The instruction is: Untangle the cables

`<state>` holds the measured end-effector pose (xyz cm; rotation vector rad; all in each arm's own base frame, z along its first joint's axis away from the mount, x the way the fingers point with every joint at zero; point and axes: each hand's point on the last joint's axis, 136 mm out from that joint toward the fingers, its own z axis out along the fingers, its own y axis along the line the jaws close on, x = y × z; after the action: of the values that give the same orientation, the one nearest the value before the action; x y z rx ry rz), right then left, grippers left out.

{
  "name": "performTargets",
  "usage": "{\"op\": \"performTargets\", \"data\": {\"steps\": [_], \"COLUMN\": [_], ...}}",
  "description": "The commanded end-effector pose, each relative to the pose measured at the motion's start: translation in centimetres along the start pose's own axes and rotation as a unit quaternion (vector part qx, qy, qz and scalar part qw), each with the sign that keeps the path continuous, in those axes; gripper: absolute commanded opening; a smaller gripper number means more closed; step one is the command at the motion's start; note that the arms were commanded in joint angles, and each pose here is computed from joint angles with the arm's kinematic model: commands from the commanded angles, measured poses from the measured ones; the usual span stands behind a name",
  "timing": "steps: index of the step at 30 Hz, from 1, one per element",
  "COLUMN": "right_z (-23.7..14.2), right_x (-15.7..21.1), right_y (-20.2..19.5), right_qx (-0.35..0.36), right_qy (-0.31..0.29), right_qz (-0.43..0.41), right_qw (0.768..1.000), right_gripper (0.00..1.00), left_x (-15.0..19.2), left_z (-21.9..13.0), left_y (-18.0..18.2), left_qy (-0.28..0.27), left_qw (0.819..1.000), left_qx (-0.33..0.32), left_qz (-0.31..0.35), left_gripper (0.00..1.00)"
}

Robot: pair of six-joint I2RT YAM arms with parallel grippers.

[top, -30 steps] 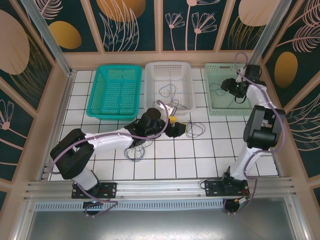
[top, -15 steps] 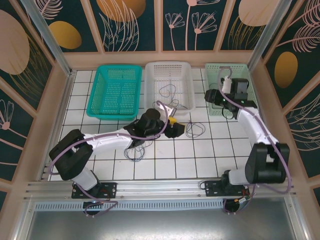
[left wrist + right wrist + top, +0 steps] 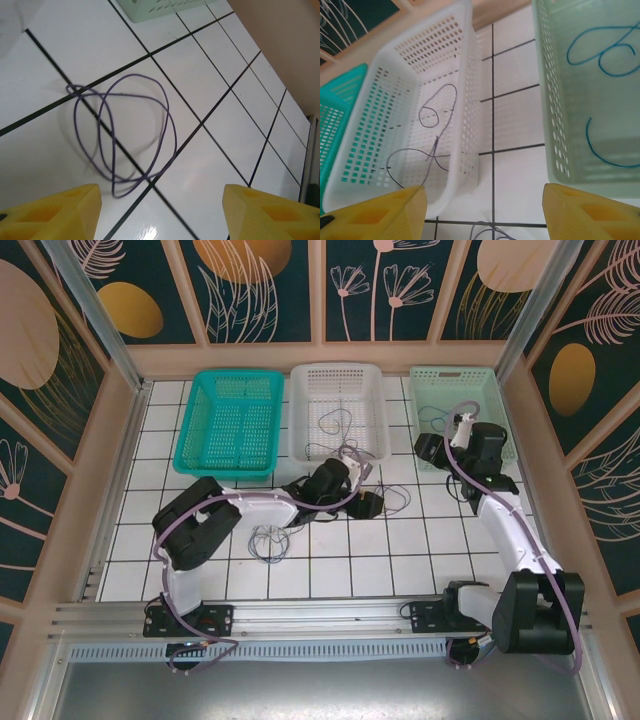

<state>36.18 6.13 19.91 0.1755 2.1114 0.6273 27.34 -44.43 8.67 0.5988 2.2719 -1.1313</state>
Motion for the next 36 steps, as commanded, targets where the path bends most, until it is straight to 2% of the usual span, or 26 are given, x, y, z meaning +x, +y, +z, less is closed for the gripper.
{"op": "performTargets", "data": {"steps": [1, 6, 13, 16, 20, 21, 24, 30, 36], "right_z": [-0.3, -0.6, -0.9, -1.0, -1.2, -1.3, -1.5, -2.4, -3.2], "right_x": [-0.7, -0.5, -0.7, -0.7, -0.9, -0.9, -0.8, -0.9, -0.1], "right_y": [0.9, 0.8, 0.8, 0.8, 0.8, 0.8, 0.7, 1.4, 3.2], "right_qx": [-0.026, -0.025, -0.022, -0.021, -0.018, -0.017, -0.015, -0.029, -0.081], "right_qy": [-0.022, -0.025, -0.029, -0.03, -0.037, -0.039, -0.043, -0.059, -0.063], "right_qz": [0.002, 0.001, -0.002, -0.002, -0.002, -0.001, -0.003, -0.008, -0.023], "right_qw": [0.999, 0.999, 0.999, 0.999, 0.999, 0.999, 0.999, 0.998, 0.994], "right_gripper": [0.63, 0.64, 0.65, 0.65, 0.65, 0.65, 0.65, 0.65, 0.65], "left_x": [-0.3, -0.2, 0.4, 0.4, 0.1, -0.2, -1.3, -4.1, -6.8], "left_z": [1.5, 3.4, 4.4, 4.6, 4.4, 4.1, 2.7, -1.6, -7.1], "left_y": [-0.1, 1.3, 2.9, 3.0, 2.7, 2.3, 1.2, -2.4, -6.3], "left_qy": [0.004, 0.018, 0.028, 0.028, 0.021, 0.015, -0.007, -0.061, -0.127], "left_qw": [1.0, 0.999, 0.998, 0.998, 0.998, 0.999, 0.999, 0.995, 0.983], "left_qx": [-0.001, -0.028, -0.059, -0.06, -0.055, -0.051, -0.041, -0.023, 0.007], "left_qz": [-0.013, -0.005, -0.007, -0.006, -0.001, 0.003, 0.018, 0.081, 0.136], "left_gripper": [0.65, 0.64, 0.56, 0.48, 0.21, 0.13, 0.01, 0.0, 0.0]}}
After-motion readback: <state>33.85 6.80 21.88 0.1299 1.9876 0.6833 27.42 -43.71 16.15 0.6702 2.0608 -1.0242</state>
